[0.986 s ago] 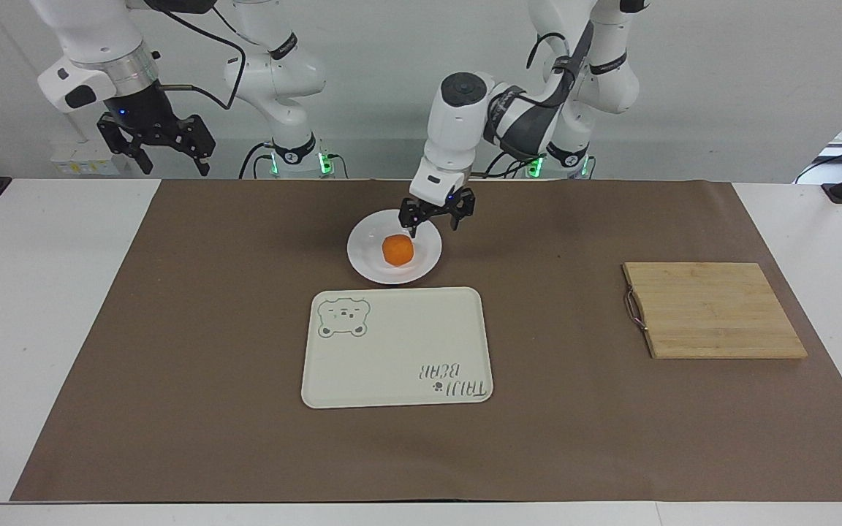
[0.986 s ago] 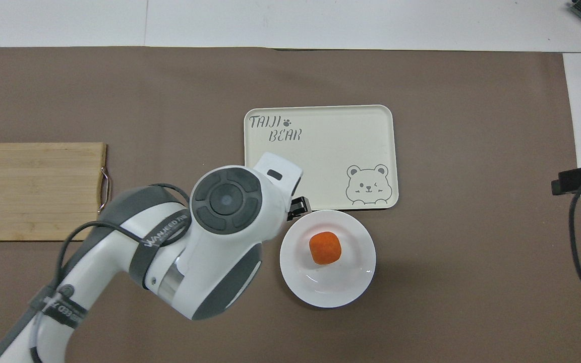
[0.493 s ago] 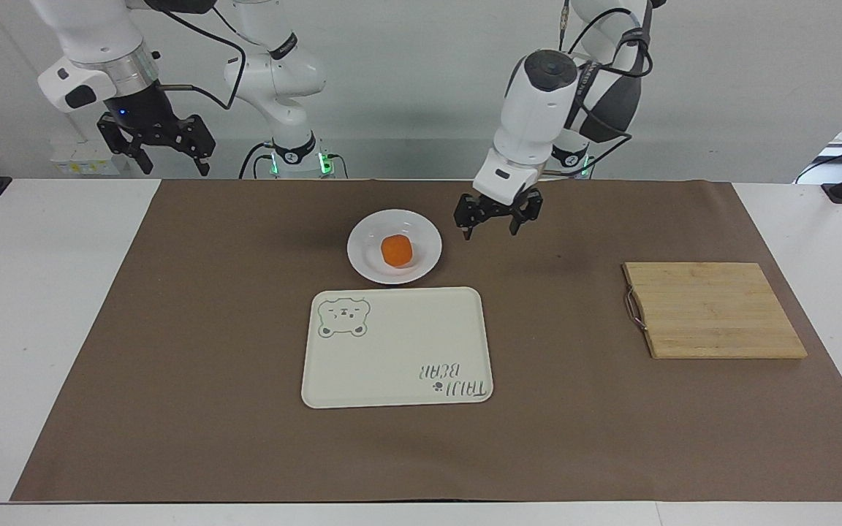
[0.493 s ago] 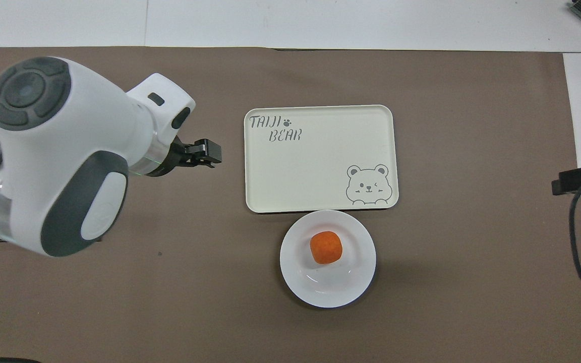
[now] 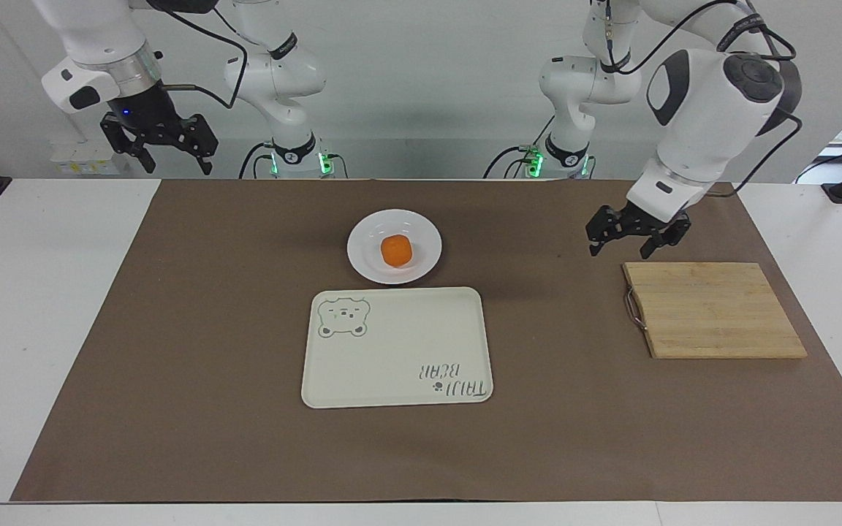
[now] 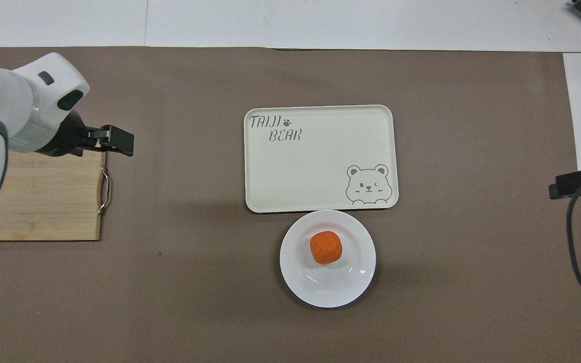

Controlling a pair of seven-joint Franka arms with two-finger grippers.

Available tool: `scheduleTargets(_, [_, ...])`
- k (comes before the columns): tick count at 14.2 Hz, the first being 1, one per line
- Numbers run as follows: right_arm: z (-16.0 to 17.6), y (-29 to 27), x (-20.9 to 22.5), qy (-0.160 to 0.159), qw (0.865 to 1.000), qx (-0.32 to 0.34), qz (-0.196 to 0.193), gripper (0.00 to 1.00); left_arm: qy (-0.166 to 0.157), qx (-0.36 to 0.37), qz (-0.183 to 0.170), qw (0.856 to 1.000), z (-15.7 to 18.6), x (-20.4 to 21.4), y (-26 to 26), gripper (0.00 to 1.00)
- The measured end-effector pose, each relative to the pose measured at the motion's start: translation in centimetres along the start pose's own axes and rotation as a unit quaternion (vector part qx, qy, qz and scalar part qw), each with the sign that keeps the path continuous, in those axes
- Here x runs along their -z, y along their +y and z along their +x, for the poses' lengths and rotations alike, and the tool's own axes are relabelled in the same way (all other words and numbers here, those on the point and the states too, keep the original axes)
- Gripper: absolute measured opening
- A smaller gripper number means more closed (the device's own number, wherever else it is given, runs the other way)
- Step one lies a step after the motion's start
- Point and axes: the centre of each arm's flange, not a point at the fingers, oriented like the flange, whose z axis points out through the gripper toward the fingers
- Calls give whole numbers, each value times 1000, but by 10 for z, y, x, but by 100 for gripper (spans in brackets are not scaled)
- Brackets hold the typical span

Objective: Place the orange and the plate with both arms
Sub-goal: 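Withdraw the left gripper while the right gripper reaches toward the plate, then move the right gripper to the plate rim and grasp it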

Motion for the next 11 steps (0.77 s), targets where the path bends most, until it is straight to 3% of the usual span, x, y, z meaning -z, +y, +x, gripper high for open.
scheduleTargets(5, [5,-2,-2,16,1000,1,9,100,7,3,36,999,-12,48,-42,100])
scheduleTargets(11, [25,-32,-78,-11,987,-17,159,100,-21,16,39,999,-48,64,-54,100])
